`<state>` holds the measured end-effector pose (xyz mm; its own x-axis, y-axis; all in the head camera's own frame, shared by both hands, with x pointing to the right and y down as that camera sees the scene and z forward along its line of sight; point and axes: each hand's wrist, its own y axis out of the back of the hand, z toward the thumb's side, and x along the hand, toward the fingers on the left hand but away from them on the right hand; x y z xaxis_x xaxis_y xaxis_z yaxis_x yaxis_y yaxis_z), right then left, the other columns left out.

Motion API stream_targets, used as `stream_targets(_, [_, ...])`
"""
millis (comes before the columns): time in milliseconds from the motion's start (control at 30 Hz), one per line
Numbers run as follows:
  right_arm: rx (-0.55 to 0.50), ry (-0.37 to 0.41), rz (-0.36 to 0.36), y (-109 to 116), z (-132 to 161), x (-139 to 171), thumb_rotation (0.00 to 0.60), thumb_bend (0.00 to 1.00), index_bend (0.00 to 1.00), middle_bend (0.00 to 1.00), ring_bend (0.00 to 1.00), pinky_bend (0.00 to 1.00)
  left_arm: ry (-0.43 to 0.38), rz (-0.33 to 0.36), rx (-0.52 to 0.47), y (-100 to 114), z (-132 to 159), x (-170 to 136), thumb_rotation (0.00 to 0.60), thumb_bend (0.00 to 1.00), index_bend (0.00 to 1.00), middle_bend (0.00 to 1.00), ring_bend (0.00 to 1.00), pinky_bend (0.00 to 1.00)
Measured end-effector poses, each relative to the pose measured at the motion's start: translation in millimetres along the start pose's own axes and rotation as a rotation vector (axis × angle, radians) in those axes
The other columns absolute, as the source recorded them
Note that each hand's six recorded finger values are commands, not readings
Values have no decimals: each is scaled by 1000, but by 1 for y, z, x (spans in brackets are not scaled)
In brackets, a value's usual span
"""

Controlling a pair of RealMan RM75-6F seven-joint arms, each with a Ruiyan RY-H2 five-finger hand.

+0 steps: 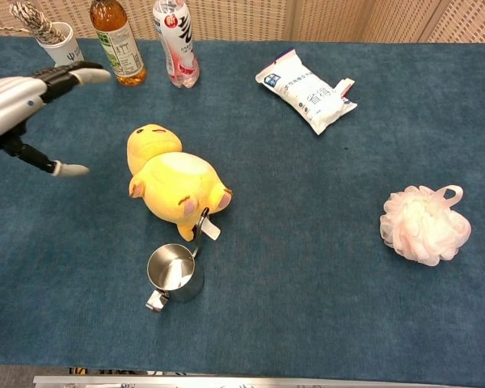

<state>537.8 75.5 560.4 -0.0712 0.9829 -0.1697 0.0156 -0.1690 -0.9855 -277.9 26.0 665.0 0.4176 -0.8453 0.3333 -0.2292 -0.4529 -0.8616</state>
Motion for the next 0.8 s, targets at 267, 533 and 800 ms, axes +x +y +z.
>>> stream_targets(267, [-17,55,18,-5,7,-8,600,188,265,364,274,304,204,71,-28,15,-47,-42,600,17,32,30,9,0])
stream_targets(533, [-26,92,23,-7,14,-9,600,184,265,365,274,304,316,198,27,28,-65,-89,600,17,32,30,11,0])
stream_targets(800, [-59,109,47,-13,20,-8,600,183,265,365,274,304,325,286,90,32,-61,-125,600,17,32,34,15,0])
